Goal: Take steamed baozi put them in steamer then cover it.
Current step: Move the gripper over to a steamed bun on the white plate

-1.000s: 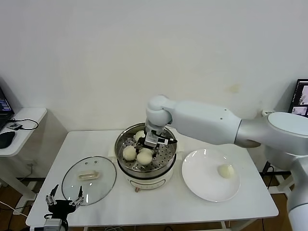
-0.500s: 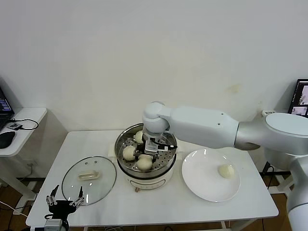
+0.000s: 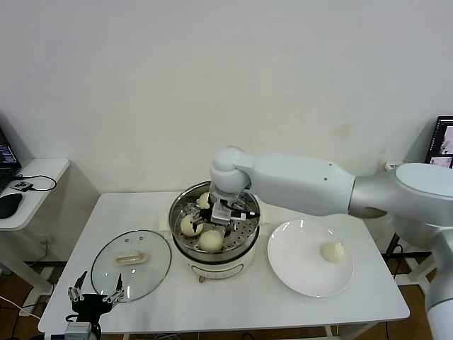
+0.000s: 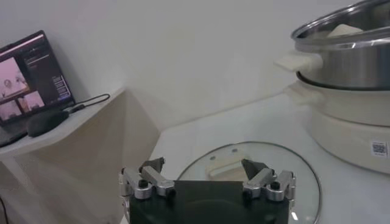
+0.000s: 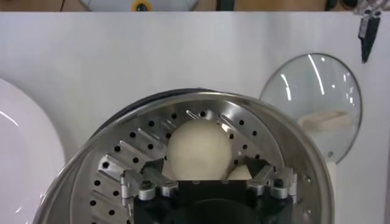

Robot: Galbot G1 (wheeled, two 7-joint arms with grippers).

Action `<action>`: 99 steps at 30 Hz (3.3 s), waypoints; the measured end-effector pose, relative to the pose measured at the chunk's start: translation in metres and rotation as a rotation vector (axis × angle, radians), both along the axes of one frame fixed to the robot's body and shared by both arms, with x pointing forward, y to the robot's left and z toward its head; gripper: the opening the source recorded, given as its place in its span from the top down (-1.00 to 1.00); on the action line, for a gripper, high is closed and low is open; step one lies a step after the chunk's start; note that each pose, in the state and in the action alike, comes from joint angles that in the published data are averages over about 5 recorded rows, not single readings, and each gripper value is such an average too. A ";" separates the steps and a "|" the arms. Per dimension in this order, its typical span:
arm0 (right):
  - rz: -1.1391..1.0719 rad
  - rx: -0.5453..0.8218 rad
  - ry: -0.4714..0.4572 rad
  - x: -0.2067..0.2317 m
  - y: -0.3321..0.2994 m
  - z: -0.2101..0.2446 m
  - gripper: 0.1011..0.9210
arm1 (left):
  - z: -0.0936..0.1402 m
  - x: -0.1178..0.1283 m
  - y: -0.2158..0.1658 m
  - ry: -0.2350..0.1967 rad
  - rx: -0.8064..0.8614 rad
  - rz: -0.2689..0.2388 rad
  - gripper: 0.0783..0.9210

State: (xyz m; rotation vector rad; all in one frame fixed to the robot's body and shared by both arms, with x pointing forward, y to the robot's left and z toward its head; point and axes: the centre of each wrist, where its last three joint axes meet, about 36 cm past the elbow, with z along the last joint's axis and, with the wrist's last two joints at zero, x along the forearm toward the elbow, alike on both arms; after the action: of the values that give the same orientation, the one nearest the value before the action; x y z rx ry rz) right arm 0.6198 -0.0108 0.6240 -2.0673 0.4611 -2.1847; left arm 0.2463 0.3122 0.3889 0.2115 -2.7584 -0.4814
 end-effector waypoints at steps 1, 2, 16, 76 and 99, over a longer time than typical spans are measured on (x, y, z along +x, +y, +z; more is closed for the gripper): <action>-0.024 0.012 0.000 0.003 -0.004 0.006 -0.76 | 0.000 0.000 0.000 0.000 0.001 -0.002 -0.77; -0.053 0.026 0.002 0.007 -0.009 0.013 -0.76 | 0.001 0.000 0.000 0.000 0.002 -0.004 -0.77; -0.769 0.233 0.131 0.045 -0.138 0.092 -0.76 | 0.005 0.005 -0.004 -0.005 -0.004 -0.043 -0.77; -1.378 -0.163 0.147 0.015 -0.336 -0.167 -0.76 | -0.020 0.005 -0.004 0.073 -0.014 -0.052 -0.77; -1.411 -0.174 0.138 0.013 -0.347 -0.172 -0.22 | -0.024 0.005 -0.007 0.082 -0.018 -0.055 -0.77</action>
State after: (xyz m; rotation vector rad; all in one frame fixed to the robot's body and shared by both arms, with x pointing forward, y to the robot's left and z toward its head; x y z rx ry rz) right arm 0.6328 -0.3582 0.4521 -2.2188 2.3877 -2.5957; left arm 0.2513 0.3056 0.3647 0.1095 -2.6933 -0.4684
